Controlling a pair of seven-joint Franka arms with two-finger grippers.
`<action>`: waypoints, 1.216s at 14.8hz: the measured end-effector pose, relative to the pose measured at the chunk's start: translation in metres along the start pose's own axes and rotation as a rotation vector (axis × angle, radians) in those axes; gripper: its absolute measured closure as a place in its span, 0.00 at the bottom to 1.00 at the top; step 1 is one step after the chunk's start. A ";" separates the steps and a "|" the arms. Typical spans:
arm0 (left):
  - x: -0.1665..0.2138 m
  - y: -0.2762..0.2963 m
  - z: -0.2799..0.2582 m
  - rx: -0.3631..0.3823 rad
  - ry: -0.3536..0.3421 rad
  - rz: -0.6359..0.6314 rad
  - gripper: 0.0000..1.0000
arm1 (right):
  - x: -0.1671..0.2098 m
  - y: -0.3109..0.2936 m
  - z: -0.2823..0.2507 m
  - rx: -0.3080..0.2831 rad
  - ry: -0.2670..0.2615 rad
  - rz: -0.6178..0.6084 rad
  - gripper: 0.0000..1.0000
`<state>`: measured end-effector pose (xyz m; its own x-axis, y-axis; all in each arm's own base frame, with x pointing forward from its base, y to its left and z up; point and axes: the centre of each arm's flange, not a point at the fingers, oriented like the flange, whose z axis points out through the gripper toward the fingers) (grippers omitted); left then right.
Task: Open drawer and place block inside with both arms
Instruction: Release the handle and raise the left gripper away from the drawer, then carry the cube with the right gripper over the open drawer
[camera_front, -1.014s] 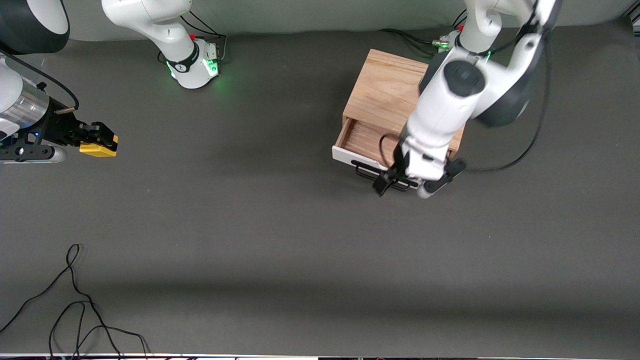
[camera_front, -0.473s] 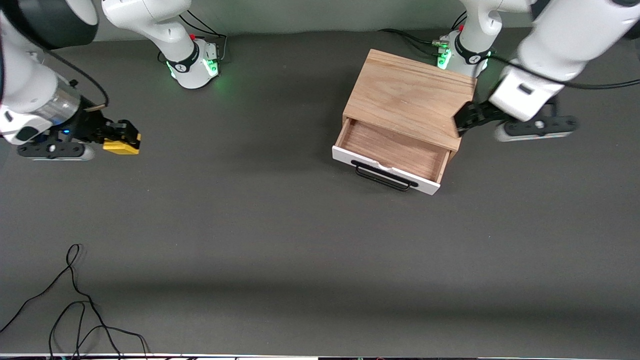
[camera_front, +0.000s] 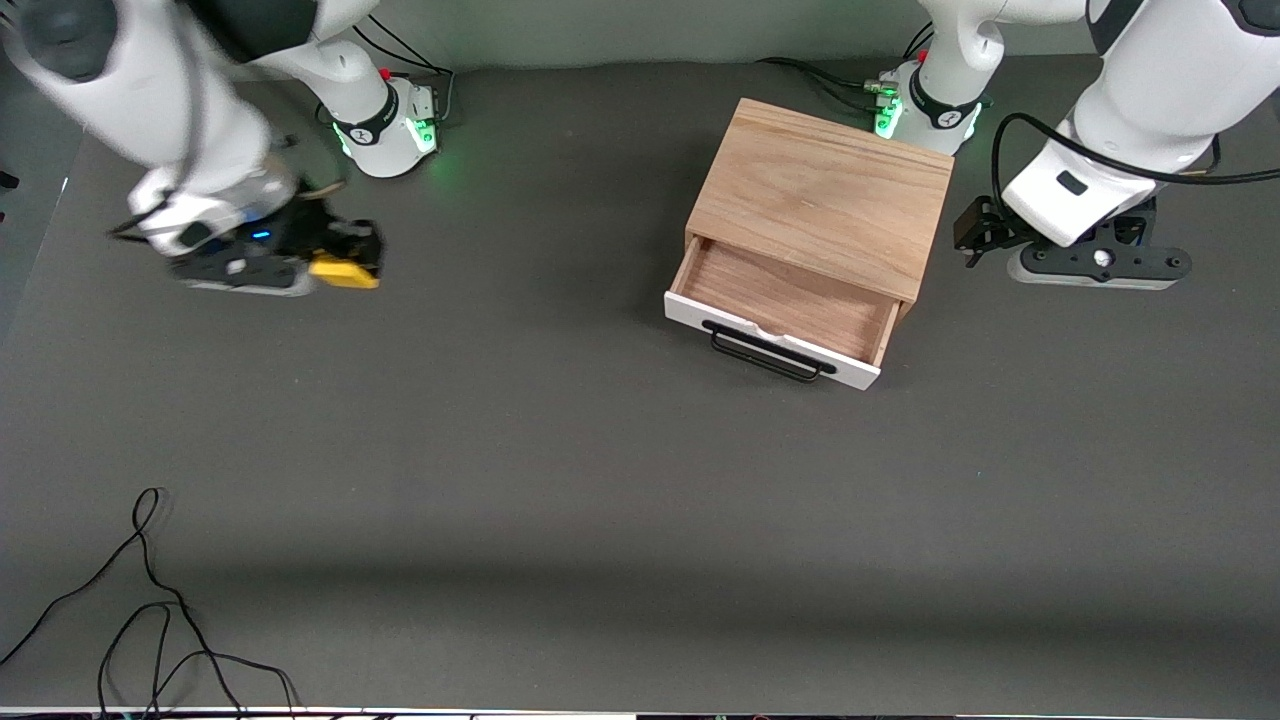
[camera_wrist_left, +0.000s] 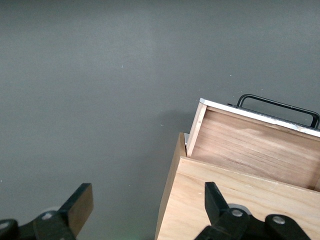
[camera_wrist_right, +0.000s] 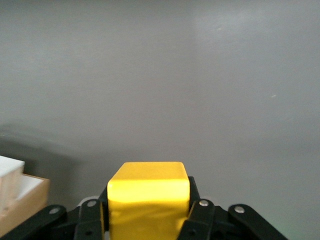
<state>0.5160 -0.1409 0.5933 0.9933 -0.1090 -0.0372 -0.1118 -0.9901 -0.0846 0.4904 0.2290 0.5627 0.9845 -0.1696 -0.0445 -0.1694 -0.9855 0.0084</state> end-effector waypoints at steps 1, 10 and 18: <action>0.001 -0.004 0.001 0.001 -0.006 -0.007 0.00 | -0.011 -0.031 0.002 -0.004 0.007 0.019 0.45; 0.006 -0.081 -0.001 -0.025 -0.032 -0.093 0.00 | -0.076 -0.271 0.071 -0.018 0.048 0.233 0.45; 0.014 -0.081 0.000 -0.026 -0.031 -0.089 0.00 | -0.099 -0.372 0.154 0.074 0.079 0.347 0.45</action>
<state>0.5390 -0.0621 0.5997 0.9979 -0.0177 -0.0615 -0.0215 -0.9978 -0.0630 0.4493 0.6122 0.4100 0.8676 -0.4966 0.0260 -0.4944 -0.8670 -0.0626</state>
